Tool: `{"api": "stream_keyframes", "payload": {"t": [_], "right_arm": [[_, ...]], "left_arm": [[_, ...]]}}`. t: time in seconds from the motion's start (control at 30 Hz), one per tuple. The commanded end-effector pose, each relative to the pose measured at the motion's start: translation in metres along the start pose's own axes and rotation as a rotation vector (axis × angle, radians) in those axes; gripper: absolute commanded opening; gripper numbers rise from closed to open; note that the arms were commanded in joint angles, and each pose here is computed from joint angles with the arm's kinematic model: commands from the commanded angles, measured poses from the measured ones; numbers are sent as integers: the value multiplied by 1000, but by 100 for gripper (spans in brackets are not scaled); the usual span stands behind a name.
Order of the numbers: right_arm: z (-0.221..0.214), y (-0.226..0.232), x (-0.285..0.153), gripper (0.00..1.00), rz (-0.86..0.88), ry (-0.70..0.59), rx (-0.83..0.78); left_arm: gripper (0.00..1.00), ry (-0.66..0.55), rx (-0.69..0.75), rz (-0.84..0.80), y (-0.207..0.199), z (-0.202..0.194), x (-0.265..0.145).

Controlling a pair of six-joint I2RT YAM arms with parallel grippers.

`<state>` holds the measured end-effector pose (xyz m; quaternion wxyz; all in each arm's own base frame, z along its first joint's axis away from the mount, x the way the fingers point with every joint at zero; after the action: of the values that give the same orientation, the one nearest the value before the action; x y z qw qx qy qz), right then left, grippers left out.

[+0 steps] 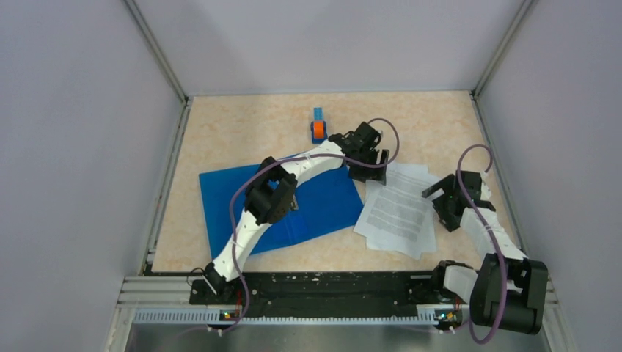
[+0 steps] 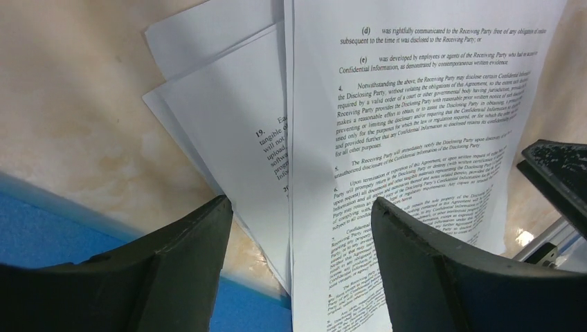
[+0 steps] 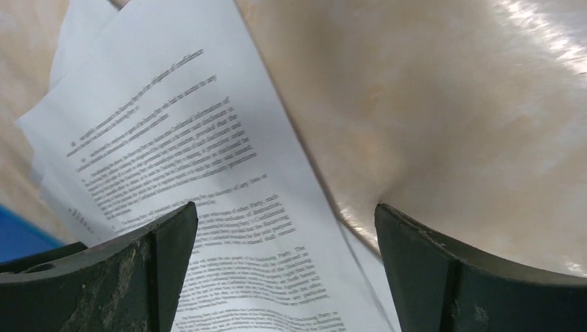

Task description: Put the files into the folder

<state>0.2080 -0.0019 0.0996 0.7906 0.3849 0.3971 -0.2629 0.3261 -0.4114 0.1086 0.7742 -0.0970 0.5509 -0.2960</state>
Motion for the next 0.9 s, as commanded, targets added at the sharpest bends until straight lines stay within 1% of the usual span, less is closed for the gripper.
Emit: {"api": "stream_keyframes", "payload": {"t": [0.0, 0.1, 0.23, 0.27, 0.3, 0.4, 0.47, 0.67, 0.87], "right_arm": [[4, -29, -5, 99, -141, 10, -39], [6, -30, -8, 99, -141, 3, -57], [-1, -37, -8, 99, -155, 23, -73], [-5, -38, -8, 99, -148, 38, -72], [-9, -39, -9, 99, -136, 50, -62], [-18, -39, -11, 99, -102, 73, -30], [-23, -36, -12, 99, -91, 81, -28], [-45, -25, -10, 99, -71, 148, -47], [-45, -23, -6, 99, -67, 148, -53]], "left_arm": [[79, 67, 100, 49, 6, -4, 1], [80, 92, 96, 79, 16, -17, -2], [81, 157, 69, 97, 29, -44, -10], [83, 169, 63, 95, 31, -49, -12], [86, 179, 56, 84, 33, -55, -13], [87, 191, 24, 41, 34, -67, -19], [89, 204, 4, 6, 32, -74, -20], [89, 223, -24, -17, 30, -78, -12], [89, 223, -46, -10, 22, -76, 1]]}}
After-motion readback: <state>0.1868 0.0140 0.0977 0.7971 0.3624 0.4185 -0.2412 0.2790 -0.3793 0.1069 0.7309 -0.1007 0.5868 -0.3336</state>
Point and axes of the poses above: each gripper's point midway between its finger pads, its own x axis out along the fingers, its own y axis along the line the jaws close on, z = x × y, the point moved 8 cm from there along -x, back along the fingers, and after that the axes turned 1 degree about -x, right-handed, at the moved point
